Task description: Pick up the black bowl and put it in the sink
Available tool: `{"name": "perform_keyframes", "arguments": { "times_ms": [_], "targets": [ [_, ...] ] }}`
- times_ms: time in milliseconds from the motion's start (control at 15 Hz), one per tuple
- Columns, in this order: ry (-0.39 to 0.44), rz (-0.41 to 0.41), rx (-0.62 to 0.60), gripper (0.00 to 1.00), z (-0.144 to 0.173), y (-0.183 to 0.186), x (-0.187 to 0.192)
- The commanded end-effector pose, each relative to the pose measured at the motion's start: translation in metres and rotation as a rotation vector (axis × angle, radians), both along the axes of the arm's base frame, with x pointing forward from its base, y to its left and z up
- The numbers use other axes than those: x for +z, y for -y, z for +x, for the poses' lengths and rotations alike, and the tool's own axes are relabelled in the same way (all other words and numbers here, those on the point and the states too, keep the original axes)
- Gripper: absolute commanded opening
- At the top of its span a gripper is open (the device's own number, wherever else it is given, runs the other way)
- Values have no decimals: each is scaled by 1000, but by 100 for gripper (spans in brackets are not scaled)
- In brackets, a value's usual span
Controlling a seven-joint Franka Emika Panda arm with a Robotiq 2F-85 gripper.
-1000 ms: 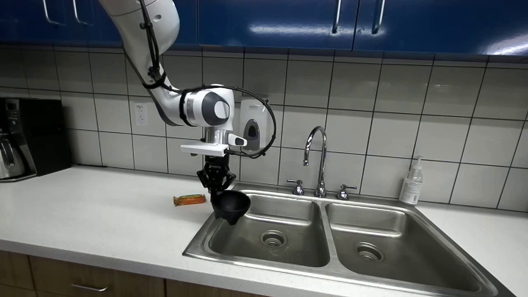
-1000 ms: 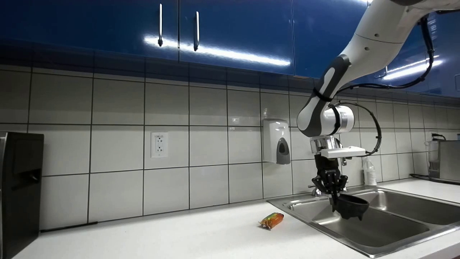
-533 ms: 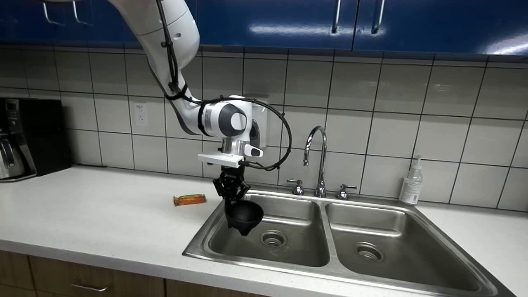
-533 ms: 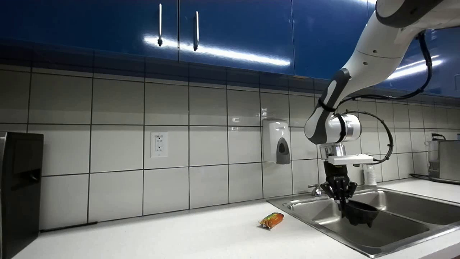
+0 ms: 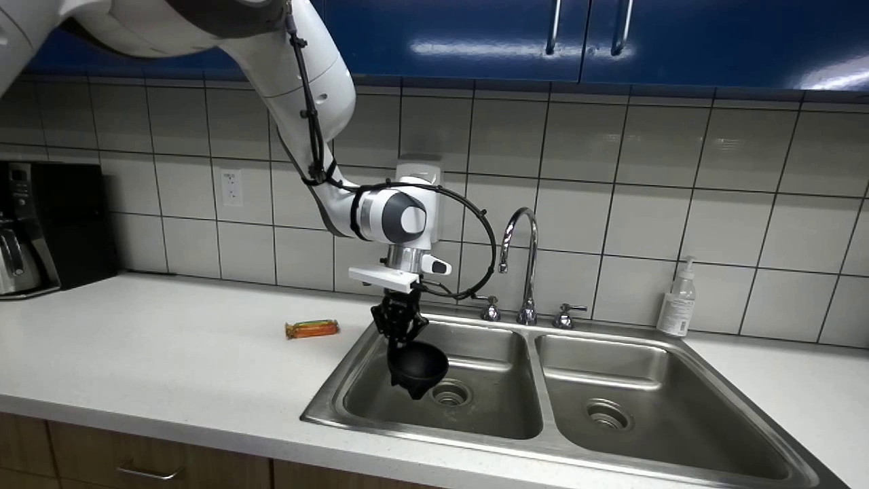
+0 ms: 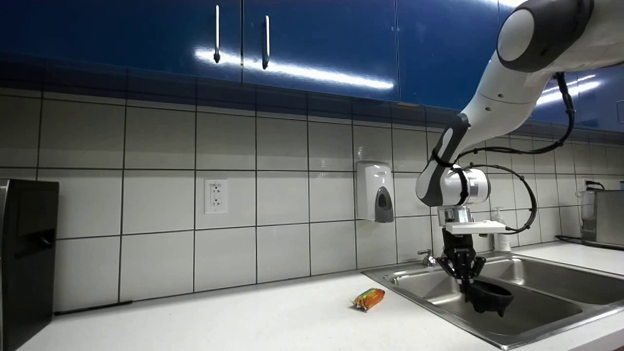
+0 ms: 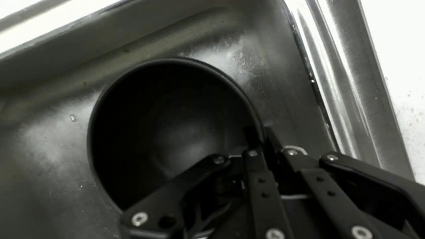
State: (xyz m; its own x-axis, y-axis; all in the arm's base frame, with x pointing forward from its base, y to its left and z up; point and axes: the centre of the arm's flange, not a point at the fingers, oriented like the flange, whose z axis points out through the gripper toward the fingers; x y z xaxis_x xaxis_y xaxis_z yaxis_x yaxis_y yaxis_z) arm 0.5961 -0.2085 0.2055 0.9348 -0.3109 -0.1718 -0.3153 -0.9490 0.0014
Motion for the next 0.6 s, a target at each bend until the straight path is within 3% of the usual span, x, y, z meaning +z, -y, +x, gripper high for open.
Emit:
{"name": "perform_keyframes", "arguments": {
  "times_ms": [0,533],
  "targets": [
    [-21,23,-55,2,25,19,-11],
    [-80,50,-170,2,38,43,-53]
  ]
}}
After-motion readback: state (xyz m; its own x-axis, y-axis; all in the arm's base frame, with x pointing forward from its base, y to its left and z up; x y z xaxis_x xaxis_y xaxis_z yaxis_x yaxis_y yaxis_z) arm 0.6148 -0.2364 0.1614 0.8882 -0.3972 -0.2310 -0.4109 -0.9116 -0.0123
